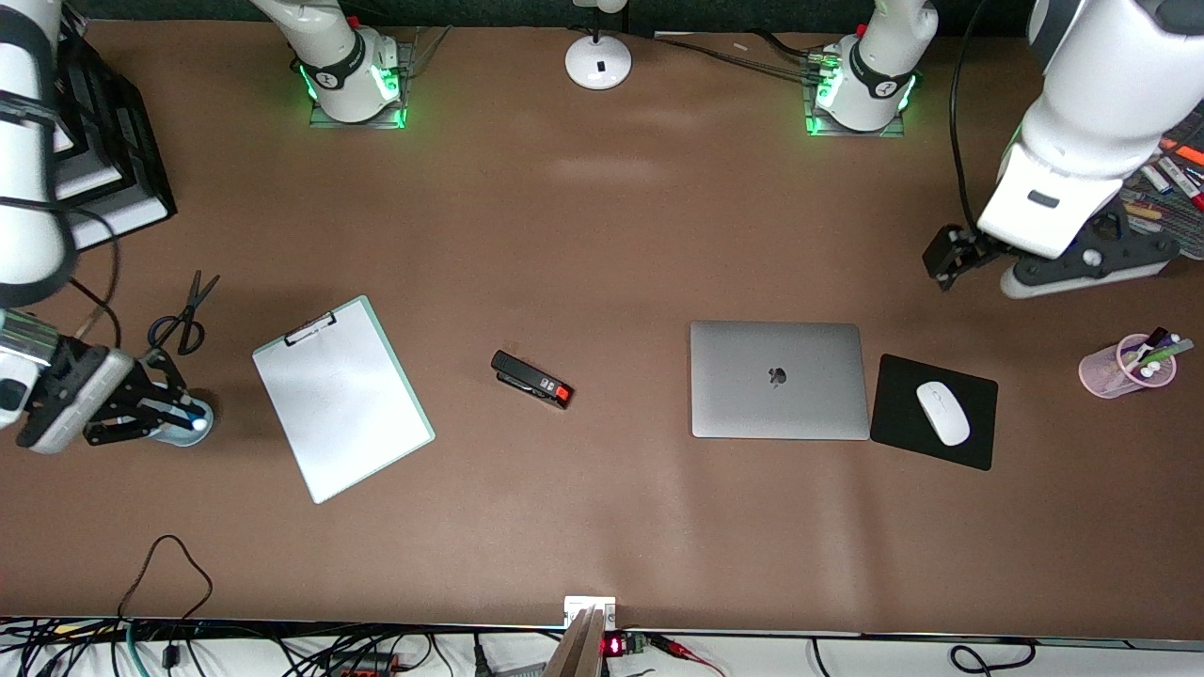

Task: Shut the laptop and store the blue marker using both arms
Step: 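Carry the marker to the light blue cup while the left gripper withdraws, then lower the marker into the light blue cup and open the right gripper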

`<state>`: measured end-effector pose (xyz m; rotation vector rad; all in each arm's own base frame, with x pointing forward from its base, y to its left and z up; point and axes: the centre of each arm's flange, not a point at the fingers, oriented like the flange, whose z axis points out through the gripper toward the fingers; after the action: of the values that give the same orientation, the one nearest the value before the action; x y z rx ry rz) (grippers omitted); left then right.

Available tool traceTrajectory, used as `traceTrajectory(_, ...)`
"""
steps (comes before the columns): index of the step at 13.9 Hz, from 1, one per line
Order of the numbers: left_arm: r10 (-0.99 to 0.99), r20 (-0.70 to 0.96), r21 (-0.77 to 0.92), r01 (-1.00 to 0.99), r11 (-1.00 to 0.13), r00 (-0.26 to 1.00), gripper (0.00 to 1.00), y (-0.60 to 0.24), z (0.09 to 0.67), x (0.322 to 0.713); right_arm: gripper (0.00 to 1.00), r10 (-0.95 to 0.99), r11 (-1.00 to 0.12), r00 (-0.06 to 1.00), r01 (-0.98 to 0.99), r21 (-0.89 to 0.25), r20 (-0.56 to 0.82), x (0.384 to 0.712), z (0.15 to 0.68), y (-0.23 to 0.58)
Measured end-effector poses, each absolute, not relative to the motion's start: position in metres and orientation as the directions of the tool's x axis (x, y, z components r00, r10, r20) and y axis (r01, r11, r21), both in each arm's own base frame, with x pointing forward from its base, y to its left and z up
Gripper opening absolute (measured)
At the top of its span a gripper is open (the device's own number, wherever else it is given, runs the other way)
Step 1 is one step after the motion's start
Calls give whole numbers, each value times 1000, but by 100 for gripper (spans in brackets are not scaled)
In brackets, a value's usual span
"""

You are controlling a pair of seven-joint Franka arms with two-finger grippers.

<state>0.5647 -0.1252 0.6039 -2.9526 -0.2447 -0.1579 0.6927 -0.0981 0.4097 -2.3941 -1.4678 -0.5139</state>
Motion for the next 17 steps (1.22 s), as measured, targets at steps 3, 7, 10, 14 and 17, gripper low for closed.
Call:
traceTrajectory(3, 185, 100, -124, 197, -973, 978, 100, -121, 619, 552, 17, 828, -327, 298, 945, -23, 475, 680, 405, -140)
traceTrajectory(7, 244, 54, -59, 247, -967, 968, 100, -103, 631, 542, 17, 847, -196, 182, 980, -25, 500, 663, 399, -170)
traceTrajectory(10, 260, 47, -55, 262, -963, 964, 100, -95, 636, 538, 17, 816, -183, 154, 983, -4, 557, 654, 399, -192)
traceTrajectory(14, 216, 39, -62, 218, -974, 976, 100, -71, 638, 539, 17, 796, -152, 104, 988, 31, 597, 652, 387, -204)
traceTrajectory(17, 185, 28, -67, 187, -980, 982, 100, -54, 637, 540, 17, 766, -127, 65, 991, 51, 640, 655, 362, -206)
